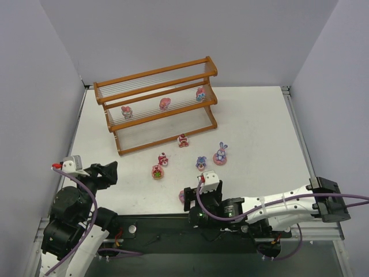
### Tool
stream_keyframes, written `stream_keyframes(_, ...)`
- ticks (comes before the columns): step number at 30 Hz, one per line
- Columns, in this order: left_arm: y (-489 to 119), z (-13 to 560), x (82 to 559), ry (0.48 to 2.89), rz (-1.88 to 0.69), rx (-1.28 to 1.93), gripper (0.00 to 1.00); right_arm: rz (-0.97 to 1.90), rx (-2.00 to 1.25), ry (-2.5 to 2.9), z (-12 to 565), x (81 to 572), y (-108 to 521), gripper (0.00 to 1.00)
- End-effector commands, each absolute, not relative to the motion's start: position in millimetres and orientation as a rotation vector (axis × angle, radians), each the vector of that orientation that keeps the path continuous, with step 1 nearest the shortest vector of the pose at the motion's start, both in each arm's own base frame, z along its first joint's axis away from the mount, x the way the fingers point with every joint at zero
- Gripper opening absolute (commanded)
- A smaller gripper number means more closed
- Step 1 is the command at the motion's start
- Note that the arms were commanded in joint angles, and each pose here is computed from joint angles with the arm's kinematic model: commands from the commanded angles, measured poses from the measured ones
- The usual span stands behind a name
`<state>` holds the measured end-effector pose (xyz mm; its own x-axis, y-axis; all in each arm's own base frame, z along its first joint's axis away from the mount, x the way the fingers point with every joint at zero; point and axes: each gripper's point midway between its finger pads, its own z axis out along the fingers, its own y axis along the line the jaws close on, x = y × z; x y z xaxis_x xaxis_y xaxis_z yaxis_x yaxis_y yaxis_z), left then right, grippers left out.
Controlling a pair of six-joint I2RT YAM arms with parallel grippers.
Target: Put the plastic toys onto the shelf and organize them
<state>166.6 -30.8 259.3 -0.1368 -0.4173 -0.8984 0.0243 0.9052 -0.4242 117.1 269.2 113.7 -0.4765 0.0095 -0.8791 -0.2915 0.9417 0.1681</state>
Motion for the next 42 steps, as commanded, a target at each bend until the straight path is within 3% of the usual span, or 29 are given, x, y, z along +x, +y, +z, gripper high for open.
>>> stream_keyframes(1, -34, 269, 171, 1.638, -0.405, -0.281, 0.79, 0.405, -0.133, 2.041, 99, 114, 283, 0.85)
stream_keyframes(9, -35, 271, 170, 1.633, -0.410, -0.279, 0.79, 0.354, -0.110, 2.023, 82, 122, 293, 0.80)
stream_keyframes(26, -34, 272, 169, 1.622, -0.412, -0.280, 0.79, 0.305, -0.067, 2.057, 58, 145, 297, 0.54)
stream_keyframes(29, -34, 273, 168, 1.616, -0.414, -0.280, 0.79, 0.293, -0.068, 2.062, 58, 149, 298, 0.44)
stream_keyframes(34, -34, 273, 167, 1.613, -0.415, -0.278, 0.79, 0.288, -0.081, 2.062, 62, 152, 302, 0.03)
stream_keyframes(42, -34, 275, 166, 1.599, -0.423, -0.274, 0.79, 0.271, -0.005, 2.003, 106, 184, 304, 0.00)
